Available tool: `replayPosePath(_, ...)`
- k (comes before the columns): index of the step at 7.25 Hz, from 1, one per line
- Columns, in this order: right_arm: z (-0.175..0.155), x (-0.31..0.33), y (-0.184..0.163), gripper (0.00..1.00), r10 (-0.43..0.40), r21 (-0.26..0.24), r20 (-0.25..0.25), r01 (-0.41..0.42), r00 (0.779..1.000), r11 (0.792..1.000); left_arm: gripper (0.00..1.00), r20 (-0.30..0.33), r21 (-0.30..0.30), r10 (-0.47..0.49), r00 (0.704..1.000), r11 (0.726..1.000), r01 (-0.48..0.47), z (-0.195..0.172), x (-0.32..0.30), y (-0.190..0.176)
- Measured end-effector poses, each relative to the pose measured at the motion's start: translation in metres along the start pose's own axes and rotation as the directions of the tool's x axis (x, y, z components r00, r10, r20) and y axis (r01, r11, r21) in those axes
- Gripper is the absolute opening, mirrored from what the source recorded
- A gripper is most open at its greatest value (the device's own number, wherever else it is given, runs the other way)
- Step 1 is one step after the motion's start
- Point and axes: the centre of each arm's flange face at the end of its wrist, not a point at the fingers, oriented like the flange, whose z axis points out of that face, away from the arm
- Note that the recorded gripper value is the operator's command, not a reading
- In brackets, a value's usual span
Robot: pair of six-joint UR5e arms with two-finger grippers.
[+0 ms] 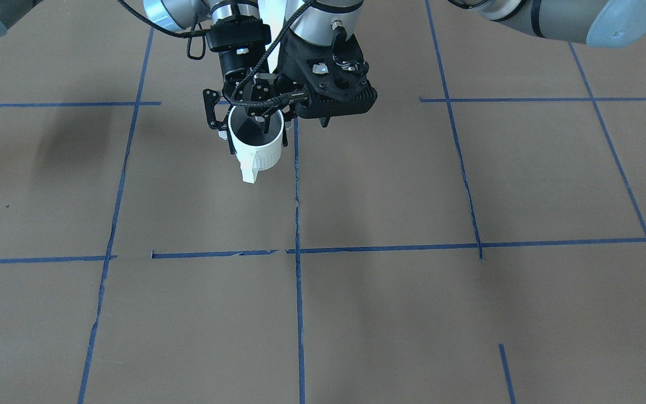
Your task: Left arm hands cup to right arm to dump lemon
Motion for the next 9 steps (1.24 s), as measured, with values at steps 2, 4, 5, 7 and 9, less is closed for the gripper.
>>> replayPosePath(2,-0.0016,-0.0028,0.0012,0.66,-0.004,-0.002,0.003,0.004,1.000,1.000,0.80,0.003,-0.007,0.004,1.000,1.000,-0.004,0.0042,0.0009,0.0041)
replayPosePath(4,-0.0028,-0.0057,0.0003,0.69,-0.006,-0.001,0.005,0.006,1.000,1.000,0.72,0.006,-0.015,0.007,1.000,1.000,-0.007,0.0084,0.0018,0.0080)
replayPosePath(5,-0.0027,-0.0073,0.0010,0.70,-0.011,-0.001,0.006,0.011,1.000,1.000,0.54,0.007,-0.018,0.009,1.000,1.000,-0.008,0.0102,0.0024,0.0102)
replayPosePath(7,-0.0018,-0.0093,0.0042,0.75,-0.022,0.000,0.002,0.022,1.000,1.000,0.01,0.008,-0.022,0.010,1.000,1.000,-0.010,0.0114,0.0029,0.0119)
replayPosePath(9,-0.0019,-0.0097,0.0049,1.00,-0.025,0.002,0.001,0.025,1.000,1.000,0.00,0.010,-0.023,0.009,1.000,1.000,-0.009,0.0120,0.0021,0.0116)
